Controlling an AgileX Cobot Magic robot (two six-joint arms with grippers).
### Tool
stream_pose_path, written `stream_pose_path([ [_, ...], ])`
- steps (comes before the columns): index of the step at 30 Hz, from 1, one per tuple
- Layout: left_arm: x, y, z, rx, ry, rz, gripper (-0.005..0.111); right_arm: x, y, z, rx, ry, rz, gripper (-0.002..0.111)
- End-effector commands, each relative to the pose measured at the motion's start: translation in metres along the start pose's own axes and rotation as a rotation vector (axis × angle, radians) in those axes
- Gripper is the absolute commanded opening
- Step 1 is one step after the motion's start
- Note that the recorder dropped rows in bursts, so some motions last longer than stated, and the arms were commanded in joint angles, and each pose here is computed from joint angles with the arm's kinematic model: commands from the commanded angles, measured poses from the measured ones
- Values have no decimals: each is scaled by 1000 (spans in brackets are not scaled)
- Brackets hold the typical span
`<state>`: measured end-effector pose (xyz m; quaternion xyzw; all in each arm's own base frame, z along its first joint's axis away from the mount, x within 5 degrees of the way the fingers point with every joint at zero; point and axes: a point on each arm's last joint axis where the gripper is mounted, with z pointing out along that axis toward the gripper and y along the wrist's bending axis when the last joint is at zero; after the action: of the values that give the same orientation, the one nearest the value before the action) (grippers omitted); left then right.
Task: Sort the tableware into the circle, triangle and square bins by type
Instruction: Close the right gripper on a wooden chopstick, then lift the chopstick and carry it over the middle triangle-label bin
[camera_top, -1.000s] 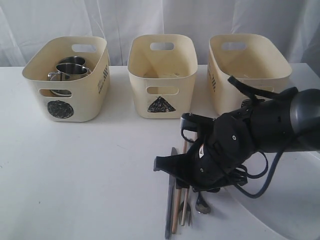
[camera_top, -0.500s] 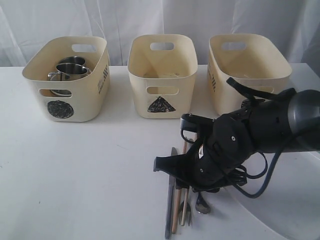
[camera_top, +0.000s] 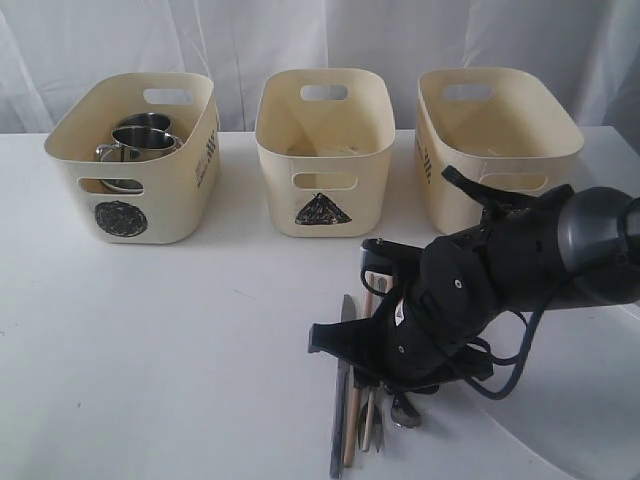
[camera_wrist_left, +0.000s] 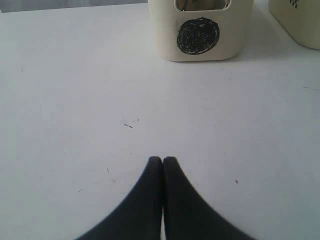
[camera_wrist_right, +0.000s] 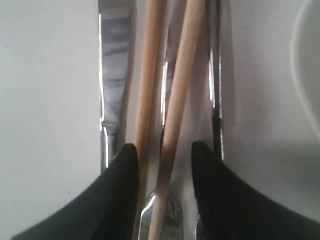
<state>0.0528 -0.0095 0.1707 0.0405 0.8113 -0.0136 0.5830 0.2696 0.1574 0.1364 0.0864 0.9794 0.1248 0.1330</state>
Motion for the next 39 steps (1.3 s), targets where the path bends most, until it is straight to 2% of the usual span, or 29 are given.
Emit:
stream_pose_path([
  [1, 1, 0, 0, 1, 1, -12, 0, 0, 1, 3, 1, 1, -4, 34],
  [10, 1, 0, 0, 1, 1, -12, 0, 2, -1, 9, 18, 22, -3, 32],
  [20, 1, 0, 0, 1, 1, -12, 0, 3, -1, 9, 21, 28, -3, 0],
  [25, 1, 0, 0, 1, 1, -12, 0, 2, 0, 6, 14, 20, -11, 0],
  [33, 1, 0, 0, 1, 1, -12, 0, -5, 7, -24, -54, -62, -16, 0],
  [39, 1, 0, 0, 1, 1, -12, 0, -10, 13, -48, -114, -153, -92, 0],
])
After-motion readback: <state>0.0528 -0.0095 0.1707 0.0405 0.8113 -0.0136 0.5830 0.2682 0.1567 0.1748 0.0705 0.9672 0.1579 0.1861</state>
